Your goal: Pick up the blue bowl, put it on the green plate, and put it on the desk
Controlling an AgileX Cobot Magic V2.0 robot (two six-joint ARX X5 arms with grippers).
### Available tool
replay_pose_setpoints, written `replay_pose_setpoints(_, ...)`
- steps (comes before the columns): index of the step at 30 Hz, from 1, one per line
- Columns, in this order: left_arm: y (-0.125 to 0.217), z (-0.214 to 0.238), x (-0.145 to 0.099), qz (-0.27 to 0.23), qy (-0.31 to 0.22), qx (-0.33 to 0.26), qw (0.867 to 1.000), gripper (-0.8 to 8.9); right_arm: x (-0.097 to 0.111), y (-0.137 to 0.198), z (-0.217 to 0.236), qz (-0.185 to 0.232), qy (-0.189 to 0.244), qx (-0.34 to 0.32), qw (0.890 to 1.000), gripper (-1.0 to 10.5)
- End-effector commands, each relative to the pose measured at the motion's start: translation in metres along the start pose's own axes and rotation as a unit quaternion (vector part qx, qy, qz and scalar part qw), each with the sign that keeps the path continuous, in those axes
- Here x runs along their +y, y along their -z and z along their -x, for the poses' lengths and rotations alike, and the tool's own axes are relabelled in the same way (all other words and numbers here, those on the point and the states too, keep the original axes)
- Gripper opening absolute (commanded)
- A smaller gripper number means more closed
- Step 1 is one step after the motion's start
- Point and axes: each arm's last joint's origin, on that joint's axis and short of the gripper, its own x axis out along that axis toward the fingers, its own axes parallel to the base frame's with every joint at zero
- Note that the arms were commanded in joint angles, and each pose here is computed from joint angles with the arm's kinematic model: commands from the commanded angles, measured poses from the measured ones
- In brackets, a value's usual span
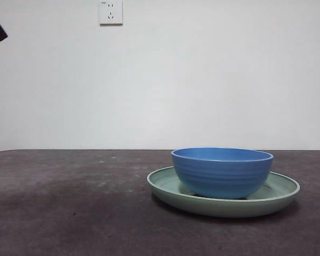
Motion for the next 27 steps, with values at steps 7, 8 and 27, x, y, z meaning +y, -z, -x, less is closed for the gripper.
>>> replay_pose_setpoints(7,-0.006,0.000,-0.003,-0.029,0.007,-0.021,0.999,7.19,-0.002,-0.010,-0.020,-0.037,0.006,0.063,0.997,5.8)
replay_pose_setpoints(8,-0.007,0.000,-0.003,-0.030,0.008,-0.025,0.999,7.19,-0.003,-0.013,-0.026,-0.039,0.008,0.076,0.996,5.8)
replay_pose_setpoints(27,-0.009,0.000,-0.008,-0.041,0.020,-0.035,0.998,7.19,-0.026,-0.038,-0.217,-0.025,-0.062,0.298,0.952,5.5)
